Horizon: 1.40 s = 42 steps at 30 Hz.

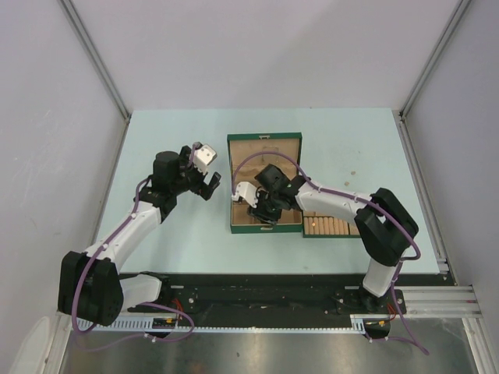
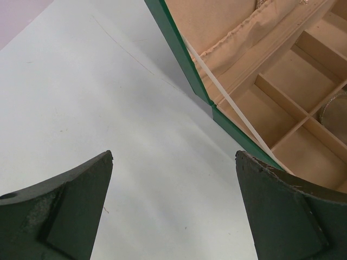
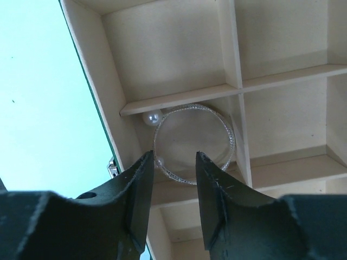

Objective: Organize the mixed jewelry

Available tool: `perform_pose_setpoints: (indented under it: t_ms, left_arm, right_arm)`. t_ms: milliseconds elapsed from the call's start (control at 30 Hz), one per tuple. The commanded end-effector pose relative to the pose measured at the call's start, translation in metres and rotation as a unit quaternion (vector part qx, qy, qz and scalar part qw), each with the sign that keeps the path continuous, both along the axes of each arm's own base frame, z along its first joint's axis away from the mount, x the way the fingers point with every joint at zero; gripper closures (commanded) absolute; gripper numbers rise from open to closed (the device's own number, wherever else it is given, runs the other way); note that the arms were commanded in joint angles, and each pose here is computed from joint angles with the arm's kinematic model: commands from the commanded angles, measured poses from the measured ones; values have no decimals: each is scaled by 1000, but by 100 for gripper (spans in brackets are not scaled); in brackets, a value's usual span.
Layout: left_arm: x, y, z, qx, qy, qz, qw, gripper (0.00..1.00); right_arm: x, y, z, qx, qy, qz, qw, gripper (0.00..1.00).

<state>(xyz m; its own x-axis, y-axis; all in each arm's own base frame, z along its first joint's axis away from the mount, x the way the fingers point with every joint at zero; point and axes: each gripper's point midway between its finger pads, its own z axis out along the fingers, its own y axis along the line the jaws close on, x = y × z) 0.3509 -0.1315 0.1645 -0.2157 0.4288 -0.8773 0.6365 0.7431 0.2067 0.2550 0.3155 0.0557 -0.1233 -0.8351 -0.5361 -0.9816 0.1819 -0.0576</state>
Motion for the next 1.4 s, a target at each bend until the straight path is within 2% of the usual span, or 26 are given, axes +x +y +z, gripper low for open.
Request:
perform_pose_setpoints:
  t_ms: [0,400,633,1000,1233,1367]
  left_arm:
    - [1,-1,8,-16,-3,2,1000,0]
    - [-1,-6,4,-20,3,-13,1000,0]
    - [-7,-21,2,-41,8,-55,998,0]
    - [-10,-26,1,-49,13,-69,996,0]
    - [-15,-28,-1,-56,21,-73,995,0]
    - [-10,-27,7,-59,-1,-68,996,0]
  right_arm:
    - [-3,-1,27,20,-5,-2,1000,57]
    - [26,-4,65,64,-44,-52,996,51]
    - [54,-30,96,90,-74,-127,985,48]
    - [100,-127,134,110,-94,-278,950,49]
    - [127,-186,127,95,-107,-359,922,49]
    - [143,-214,120,85,-117,-402,904,49]
